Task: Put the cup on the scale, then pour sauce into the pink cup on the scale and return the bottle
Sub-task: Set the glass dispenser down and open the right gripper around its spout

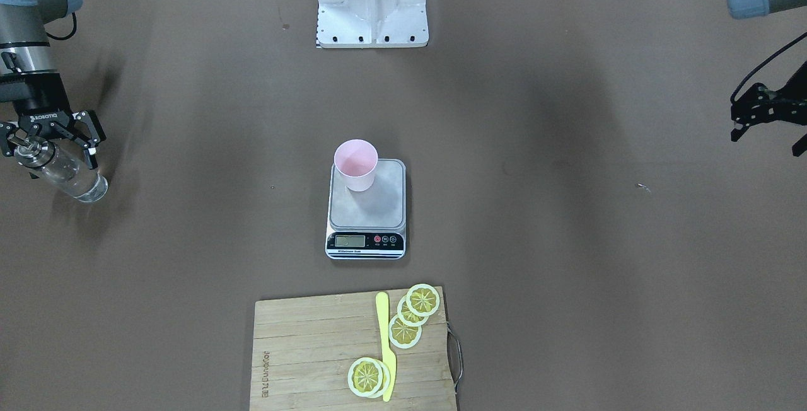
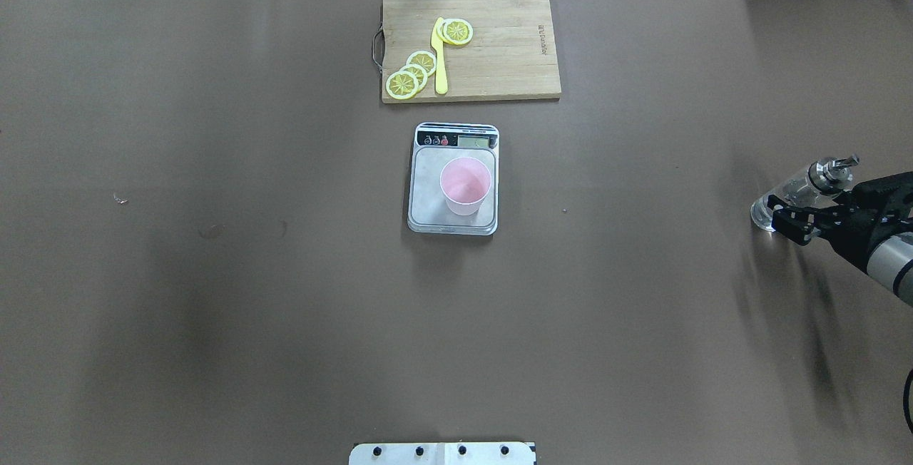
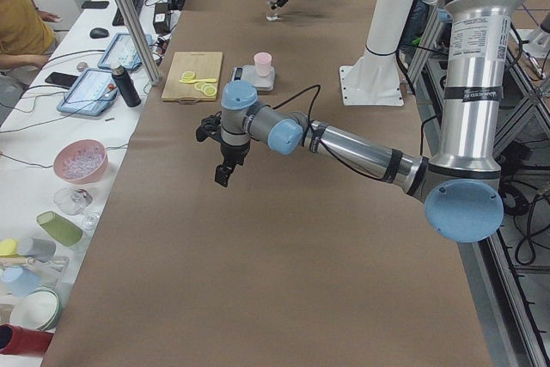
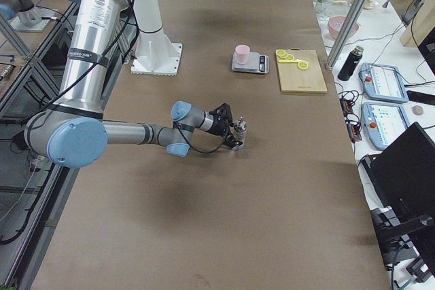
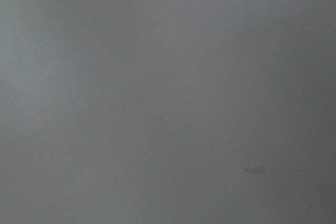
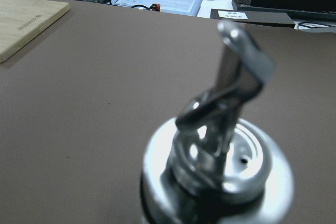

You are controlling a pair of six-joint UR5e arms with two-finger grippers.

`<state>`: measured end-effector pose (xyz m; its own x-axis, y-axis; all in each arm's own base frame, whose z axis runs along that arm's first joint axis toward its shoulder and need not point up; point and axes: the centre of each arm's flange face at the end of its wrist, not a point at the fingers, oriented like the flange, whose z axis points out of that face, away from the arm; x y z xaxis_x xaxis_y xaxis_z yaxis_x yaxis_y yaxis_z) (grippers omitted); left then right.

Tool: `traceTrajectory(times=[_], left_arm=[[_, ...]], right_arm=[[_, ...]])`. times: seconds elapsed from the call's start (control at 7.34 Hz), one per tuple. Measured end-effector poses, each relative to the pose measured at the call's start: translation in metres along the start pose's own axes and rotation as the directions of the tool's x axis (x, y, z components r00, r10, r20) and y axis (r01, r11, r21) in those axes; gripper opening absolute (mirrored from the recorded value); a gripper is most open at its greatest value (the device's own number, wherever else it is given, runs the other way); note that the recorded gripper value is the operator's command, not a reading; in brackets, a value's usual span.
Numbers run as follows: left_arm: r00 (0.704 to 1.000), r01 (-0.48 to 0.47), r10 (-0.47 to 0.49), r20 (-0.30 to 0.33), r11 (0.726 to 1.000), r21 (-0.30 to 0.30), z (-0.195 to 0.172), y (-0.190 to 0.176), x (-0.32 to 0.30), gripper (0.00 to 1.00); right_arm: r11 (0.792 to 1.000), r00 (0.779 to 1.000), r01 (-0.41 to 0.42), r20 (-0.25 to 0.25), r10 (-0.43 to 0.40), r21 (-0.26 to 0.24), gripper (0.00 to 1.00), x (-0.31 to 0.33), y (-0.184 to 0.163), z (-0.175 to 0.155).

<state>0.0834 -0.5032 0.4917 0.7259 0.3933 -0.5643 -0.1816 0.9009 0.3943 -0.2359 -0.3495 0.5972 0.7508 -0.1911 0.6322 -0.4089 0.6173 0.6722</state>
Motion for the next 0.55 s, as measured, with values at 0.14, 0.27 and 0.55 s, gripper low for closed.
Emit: traceTrajectory(times=[0.14,0.27,0.55], left_arm=[[1.0,0.002,-0.002,0.001,1.0,0.002,-0.001,0.0,-0.001,0.97],[1.0,0.004,-0.004,0.002,1.0,0.004,-0.002,0.0,-0.002,0.97],[1.0,0.005,-0.005,0.003,1.0,0.006,-0.003,0.0,-0.003,0.97]], right_arm=[[1.0,1.0,-0.002,0.0,0.002,-0.002,1.0,0.004,0.0,-0.007],[1.0,1.0,-0.004,0.003,0.004,-0.008,1.0,0.006,-0.001,-0.013],[1.0,1.0,-0.007,0.023,0.008,-0.025,1.0,0.005,-0.003,-0.022]])
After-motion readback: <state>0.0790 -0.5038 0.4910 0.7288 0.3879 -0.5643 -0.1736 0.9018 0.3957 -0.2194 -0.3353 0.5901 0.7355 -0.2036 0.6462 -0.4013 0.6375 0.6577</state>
